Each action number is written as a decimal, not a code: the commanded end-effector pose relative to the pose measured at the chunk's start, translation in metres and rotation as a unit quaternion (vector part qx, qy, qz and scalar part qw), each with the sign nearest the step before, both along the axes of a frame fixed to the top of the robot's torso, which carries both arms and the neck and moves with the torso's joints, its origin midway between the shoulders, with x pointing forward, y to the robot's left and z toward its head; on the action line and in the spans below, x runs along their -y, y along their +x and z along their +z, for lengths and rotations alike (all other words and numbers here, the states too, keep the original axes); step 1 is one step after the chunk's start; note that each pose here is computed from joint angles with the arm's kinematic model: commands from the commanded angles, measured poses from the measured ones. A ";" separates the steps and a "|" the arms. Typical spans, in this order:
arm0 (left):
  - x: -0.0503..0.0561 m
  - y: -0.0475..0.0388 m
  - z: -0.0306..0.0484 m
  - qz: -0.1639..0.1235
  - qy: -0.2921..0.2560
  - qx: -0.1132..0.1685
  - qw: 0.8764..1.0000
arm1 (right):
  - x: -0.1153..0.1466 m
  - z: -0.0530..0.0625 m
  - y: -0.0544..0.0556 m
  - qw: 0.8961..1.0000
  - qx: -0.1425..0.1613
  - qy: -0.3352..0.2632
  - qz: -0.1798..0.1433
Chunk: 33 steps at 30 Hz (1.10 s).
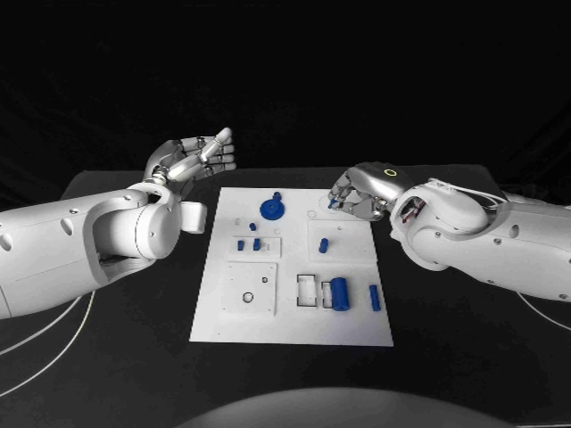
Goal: Assemble the parts on the task board
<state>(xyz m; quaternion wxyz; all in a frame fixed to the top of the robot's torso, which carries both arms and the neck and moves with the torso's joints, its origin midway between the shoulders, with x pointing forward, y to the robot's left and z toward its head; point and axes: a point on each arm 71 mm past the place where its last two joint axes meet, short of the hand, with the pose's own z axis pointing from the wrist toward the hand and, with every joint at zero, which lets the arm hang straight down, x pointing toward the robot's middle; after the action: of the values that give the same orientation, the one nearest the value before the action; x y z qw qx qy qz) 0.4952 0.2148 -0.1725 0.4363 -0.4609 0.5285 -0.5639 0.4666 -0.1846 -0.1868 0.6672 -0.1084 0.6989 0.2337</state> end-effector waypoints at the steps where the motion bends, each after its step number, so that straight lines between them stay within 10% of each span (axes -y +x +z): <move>1: 0.002 0.0009 0.0002 -0.003 -0.003 0.001 1.000 | -0.016 0.000 -0.006 0.999 -0.021 0.004 0.035; 14: 0.008 0.0060 -0.0021 -0.005 -0.001 0.001 1.000 | -0.076 -0.003 -0.022 0.989 -0.033 -0.020 0.142; 33: 0.007 0.0074 -0.0033 -0.004 0.000 0.002 1.000 | -0.114 -0.040 -0.039 0.975 -0.070 -0.064 0.201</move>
<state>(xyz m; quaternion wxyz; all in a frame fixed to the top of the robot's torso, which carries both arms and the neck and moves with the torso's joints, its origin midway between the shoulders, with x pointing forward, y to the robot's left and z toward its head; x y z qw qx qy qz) 0.5032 0.2091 -0.1766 0.4389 -0.4604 0.5305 -0.5603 0.4298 -0.0731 -0.2233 0.5609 -0.2453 0.7179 0.3315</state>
